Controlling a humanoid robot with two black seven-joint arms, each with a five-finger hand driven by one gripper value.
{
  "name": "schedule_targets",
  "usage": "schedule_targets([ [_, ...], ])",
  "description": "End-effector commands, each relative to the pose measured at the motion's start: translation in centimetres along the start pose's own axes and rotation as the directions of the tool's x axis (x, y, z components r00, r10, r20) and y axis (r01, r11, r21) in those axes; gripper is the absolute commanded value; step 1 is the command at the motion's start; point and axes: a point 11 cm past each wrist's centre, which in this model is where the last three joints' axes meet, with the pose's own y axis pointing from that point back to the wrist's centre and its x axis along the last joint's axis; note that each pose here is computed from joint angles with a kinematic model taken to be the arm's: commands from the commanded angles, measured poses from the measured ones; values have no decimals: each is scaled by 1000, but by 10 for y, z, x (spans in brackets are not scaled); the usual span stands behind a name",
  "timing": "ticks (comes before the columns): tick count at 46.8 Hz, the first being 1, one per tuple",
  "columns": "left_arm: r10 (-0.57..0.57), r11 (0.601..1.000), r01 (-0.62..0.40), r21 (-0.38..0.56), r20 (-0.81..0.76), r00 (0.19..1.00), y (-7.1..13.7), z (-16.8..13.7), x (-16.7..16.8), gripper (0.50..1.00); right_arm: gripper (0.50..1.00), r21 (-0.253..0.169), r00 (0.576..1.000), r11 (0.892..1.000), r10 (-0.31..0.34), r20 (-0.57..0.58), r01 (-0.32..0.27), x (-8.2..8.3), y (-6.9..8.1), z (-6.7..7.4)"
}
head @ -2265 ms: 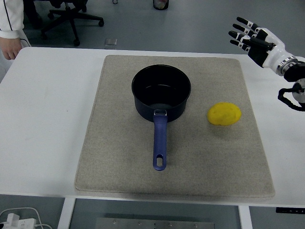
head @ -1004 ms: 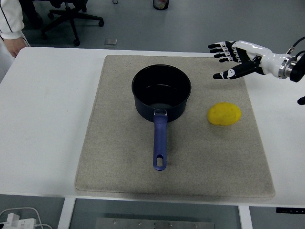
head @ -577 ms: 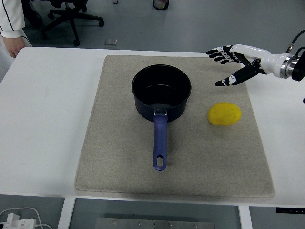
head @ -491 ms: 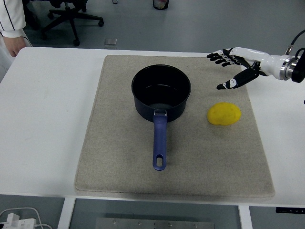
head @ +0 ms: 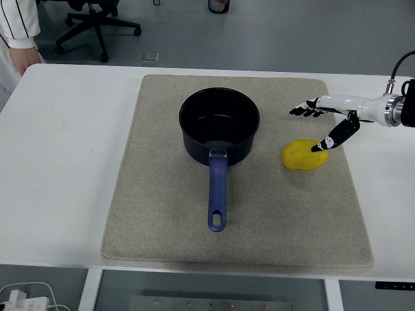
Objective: Put the potato in the blue pot
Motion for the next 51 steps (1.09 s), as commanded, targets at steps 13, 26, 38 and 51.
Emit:
schedule_targets([
  [13,1,1000,-1,0,0,1000,0,0,0,996,930,19,999,998,-53,-7,54,-8,1,-7],
  [26,1,1000,-1,0,0,1000,0,0,0,996,930,-3,998,998,-60,-35,60,-22,-3,2],
  [38,-1,1000,1,0,0,1000,0,0,0,996,930,8,997,999,-31,-71,31,-36,-9,4],
  [51,1,1000,-1,0,0,1000,0,0,0,996,928,8,996,1000,-14,-84,15,-44,-10,7],
])
